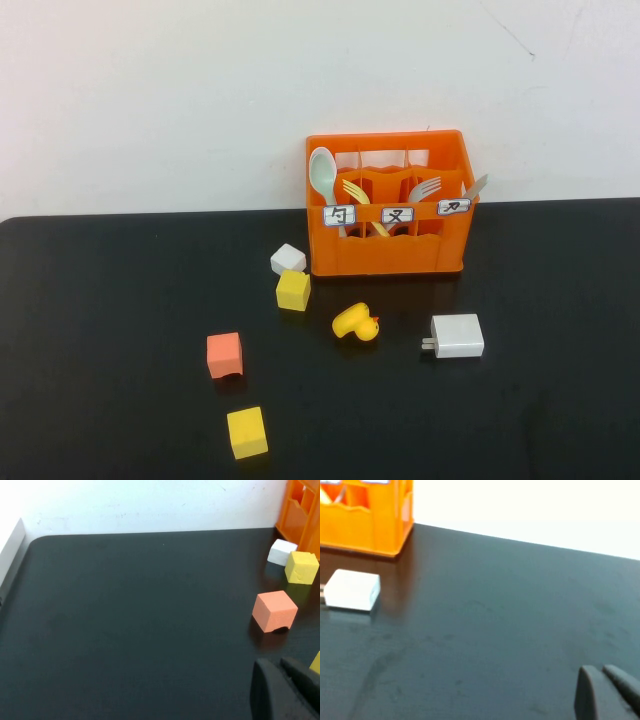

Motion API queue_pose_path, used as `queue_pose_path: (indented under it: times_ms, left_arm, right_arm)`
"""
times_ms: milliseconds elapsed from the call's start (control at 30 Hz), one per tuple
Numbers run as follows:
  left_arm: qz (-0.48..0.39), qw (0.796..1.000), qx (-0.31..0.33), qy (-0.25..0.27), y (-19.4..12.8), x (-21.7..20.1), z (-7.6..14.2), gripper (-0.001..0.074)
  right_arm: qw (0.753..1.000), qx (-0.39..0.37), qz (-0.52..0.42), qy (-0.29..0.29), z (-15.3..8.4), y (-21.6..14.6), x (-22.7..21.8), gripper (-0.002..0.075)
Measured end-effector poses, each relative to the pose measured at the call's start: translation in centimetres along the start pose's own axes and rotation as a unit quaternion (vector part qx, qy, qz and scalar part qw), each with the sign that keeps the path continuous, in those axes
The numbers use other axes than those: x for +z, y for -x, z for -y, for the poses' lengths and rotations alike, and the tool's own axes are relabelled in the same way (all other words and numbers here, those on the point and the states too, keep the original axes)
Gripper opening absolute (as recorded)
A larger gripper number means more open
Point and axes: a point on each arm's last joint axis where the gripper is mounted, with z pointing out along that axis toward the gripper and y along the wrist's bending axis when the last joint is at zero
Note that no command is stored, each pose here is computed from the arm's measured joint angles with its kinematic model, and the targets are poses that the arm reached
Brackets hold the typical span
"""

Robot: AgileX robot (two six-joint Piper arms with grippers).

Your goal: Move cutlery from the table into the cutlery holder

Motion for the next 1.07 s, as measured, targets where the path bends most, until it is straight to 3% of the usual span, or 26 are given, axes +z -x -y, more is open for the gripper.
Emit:
queue_pose_path:
  times_ms: [233, 1067]
  left_arm:
    - [0.0, 1.0, 0.0, 0.0, 0.0, 0.0, 0.0, -0.0001]
    - [0.0, 1.0, 0.0, 0.0, 0.0, 0.0, 0.0, -0.0001]
  right_arm:
    - [0.999, 0.04, -0.006, -0.011, 0.21, -0.07, -0.03, -0.0002]
    - [0.999, 0.041, -0.005, -0.012, 0.23, -0.06, -0.03, -0.0002]
